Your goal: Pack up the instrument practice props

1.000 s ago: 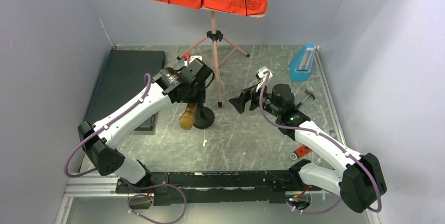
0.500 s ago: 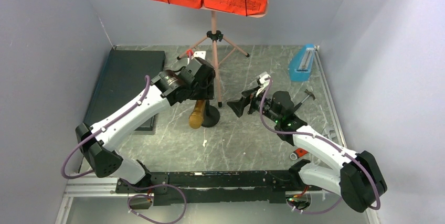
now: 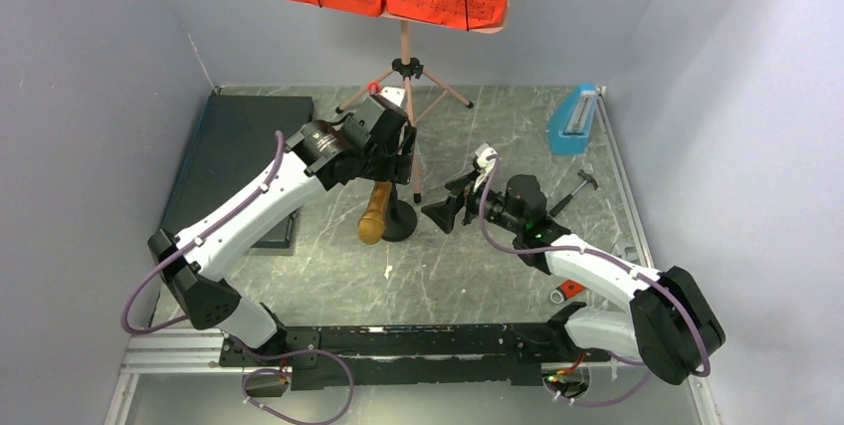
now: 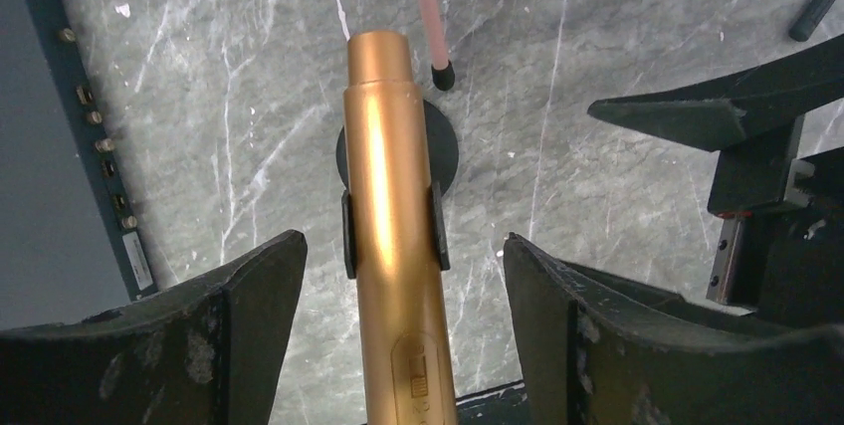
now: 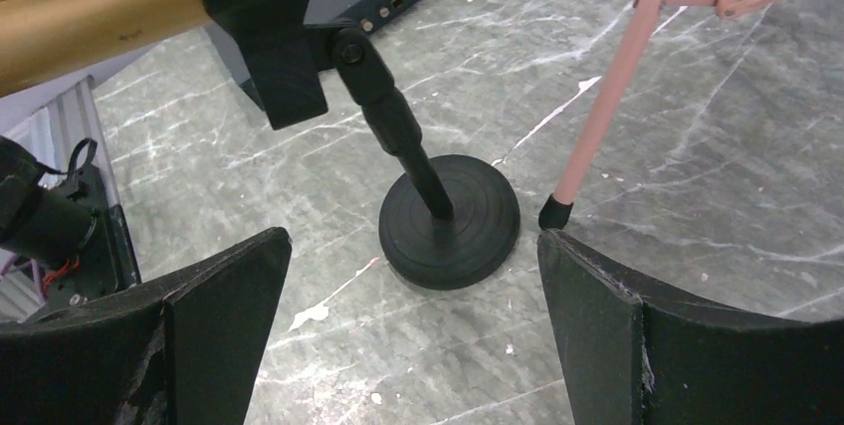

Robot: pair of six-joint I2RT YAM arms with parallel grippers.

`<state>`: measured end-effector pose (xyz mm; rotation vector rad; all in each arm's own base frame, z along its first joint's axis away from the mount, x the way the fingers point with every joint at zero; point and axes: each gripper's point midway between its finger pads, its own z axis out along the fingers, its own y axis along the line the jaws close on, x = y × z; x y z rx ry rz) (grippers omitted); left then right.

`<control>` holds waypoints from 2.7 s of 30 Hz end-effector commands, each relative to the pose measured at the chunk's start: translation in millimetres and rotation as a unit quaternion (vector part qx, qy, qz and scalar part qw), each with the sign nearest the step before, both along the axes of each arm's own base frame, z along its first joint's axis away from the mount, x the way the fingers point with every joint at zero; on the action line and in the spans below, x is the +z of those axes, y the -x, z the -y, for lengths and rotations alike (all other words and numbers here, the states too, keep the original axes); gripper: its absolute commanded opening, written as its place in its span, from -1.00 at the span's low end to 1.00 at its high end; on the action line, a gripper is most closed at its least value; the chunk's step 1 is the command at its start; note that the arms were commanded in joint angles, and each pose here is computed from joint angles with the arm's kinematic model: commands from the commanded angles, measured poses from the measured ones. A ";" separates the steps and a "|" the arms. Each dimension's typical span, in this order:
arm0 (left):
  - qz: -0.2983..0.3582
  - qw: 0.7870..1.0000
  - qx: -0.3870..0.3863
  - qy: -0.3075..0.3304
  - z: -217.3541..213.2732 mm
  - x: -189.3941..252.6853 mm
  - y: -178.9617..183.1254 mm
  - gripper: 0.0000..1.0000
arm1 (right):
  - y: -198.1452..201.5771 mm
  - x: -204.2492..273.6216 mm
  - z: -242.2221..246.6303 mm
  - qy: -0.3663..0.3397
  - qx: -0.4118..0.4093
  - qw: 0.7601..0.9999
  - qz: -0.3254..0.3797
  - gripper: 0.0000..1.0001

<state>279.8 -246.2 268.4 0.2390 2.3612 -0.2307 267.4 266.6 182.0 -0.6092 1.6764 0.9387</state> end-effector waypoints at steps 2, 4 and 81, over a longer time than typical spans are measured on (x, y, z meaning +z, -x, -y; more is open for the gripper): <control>-0.018 0.999 -0.023 -0.030 4.2 -4.5 -1.6 0.54 | 2.9 26.2 -13.2 -0.006 0.025 0.998 0.064 0.99; -0.029 0.999 -0.025 -0.035 7.1 -10.8 -1.6 0.52 | 2.6 24.4 -13.9 0.001 0.022 0.998 0.065 0.99; -0.215 0.955 -0.198 -0.059 12.8 -6.7 40.9 -0.89 | 39.3 -108.8 -76.8 0.101 0.126 0.959 0.235 -1.00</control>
